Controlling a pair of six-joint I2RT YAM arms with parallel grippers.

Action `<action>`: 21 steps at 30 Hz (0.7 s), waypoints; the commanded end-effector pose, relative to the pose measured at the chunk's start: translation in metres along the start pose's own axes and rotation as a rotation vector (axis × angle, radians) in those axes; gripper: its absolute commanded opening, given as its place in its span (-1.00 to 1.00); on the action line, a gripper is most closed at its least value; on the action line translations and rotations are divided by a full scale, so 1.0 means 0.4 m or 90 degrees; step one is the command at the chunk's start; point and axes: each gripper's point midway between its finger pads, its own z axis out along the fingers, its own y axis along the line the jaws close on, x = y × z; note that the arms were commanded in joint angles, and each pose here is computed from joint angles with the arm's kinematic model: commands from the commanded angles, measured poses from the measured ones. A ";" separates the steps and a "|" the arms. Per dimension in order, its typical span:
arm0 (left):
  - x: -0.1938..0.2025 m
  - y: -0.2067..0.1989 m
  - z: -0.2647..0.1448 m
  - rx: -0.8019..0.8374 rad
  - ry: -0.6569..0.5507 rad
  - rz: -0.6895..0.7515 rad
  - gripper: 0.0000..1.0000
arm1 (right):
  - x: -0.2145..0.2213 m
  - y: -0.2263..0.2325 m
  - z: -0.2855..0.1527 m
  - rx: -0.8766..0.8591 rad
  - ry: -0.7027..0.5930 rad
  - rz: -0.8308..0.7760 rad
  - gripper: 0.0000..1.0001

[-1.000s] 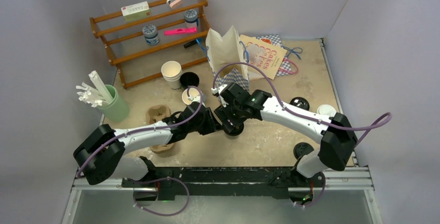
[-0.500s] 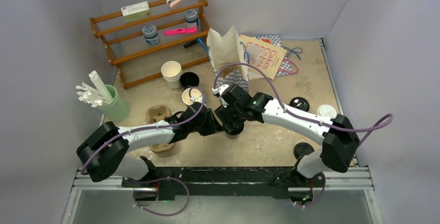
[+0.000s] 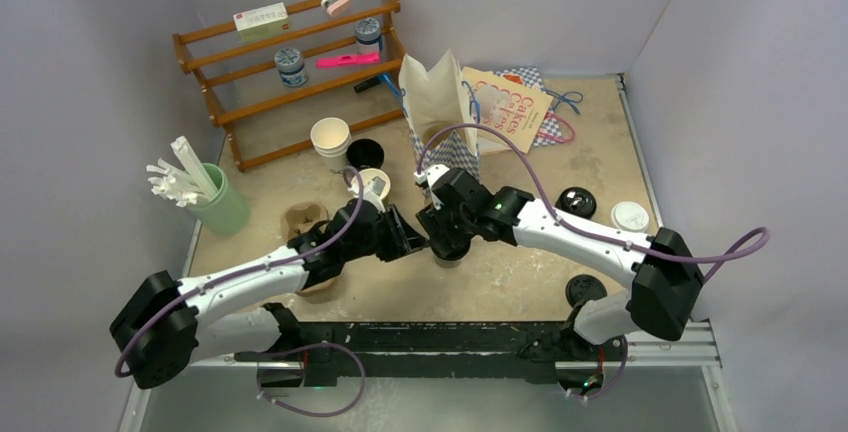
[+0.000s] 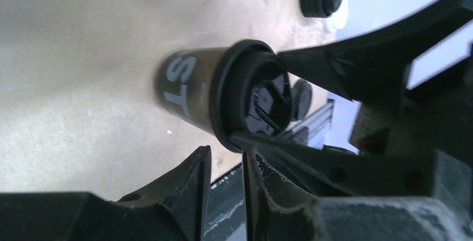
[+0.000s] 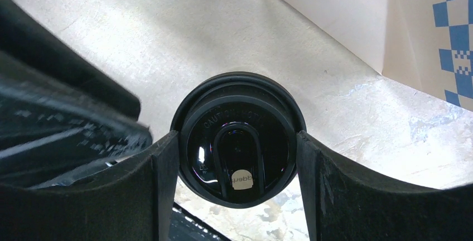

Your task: Pack the takeout coffee

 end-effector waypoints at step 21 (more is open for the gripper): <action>0.100 -0.003 -0.013 0.112 0.070 -0.120 -0.35 | 0.056 -0.019 -0.024 0.026 0.033 0.031 0.22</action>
